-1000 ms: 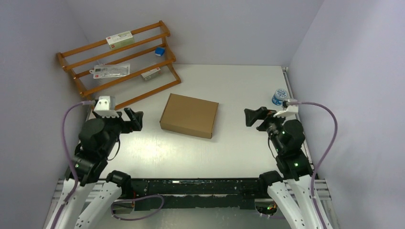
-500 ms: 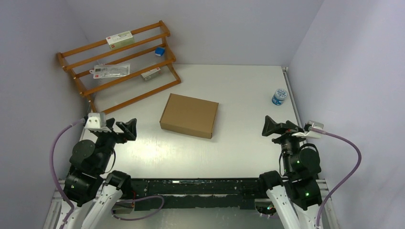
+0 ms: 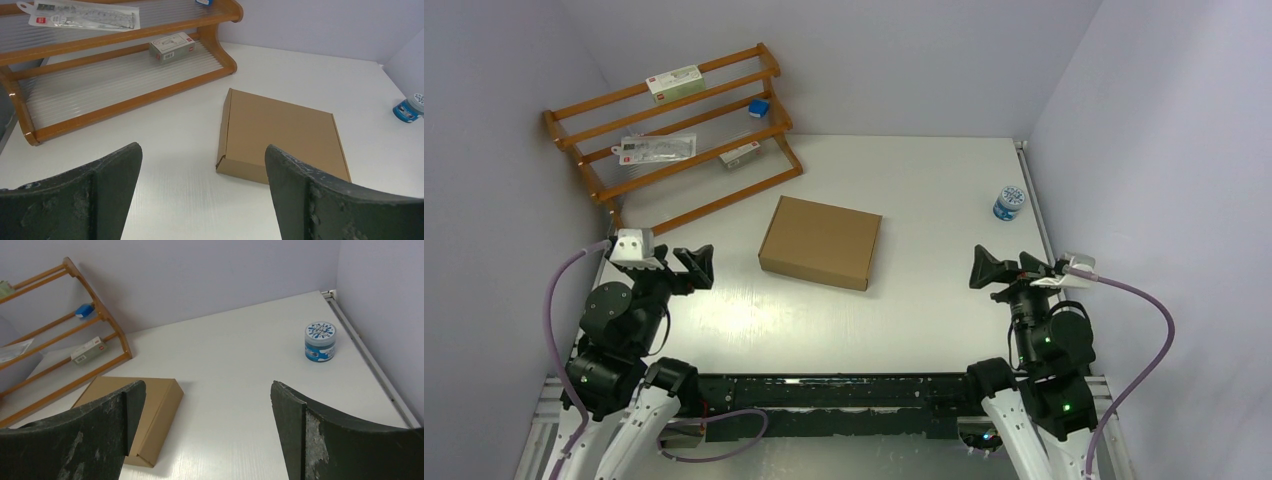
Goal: Fold the paper box
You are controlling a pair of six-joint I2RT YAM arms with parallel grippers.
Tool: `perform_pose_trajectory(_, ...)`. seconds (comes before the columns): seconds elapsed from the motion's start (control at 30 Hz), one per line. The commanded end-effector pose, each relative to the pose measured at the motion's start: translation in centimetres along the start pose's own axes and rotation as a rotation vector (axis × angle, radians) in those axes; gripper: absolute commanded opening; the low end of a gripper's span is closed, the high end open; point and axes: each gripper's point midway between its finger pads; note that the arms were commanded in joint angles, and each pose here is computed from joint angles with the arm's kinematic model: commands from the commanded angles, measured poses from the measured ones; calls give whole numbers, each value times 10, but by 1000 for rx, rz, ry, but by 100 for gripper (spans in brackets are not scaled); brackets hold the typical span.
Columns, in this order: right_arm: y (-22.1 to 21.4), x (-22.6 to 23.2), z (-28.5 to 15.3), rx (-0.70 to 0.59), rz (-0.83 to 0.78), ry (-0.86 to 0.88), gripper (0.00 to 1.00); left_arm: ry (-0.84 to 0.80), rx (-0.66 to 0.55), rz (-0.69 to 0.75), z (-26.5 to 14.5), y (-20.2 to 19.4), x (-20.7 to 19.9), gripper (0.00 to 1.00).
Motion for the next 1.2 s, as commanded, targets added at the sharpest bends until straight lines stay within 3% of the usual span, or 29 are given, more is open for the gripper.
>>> perform_pose_trajectory(0.0,6,6,-6,-7,-25,39,100,-17,-24,14,5,6,-3,97)
perform_pose_trajectory(1.17,0,5,-6,-13,-7,48,100,-17,5,20,11,-1,-3,97)
Point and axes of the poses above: each gripper's point midway between its finger pads, its own z axis out along the fingers, its own x axis along the line the jaws close on, y = z × x, and after that the axes turned 6 degrees about z, right-handed
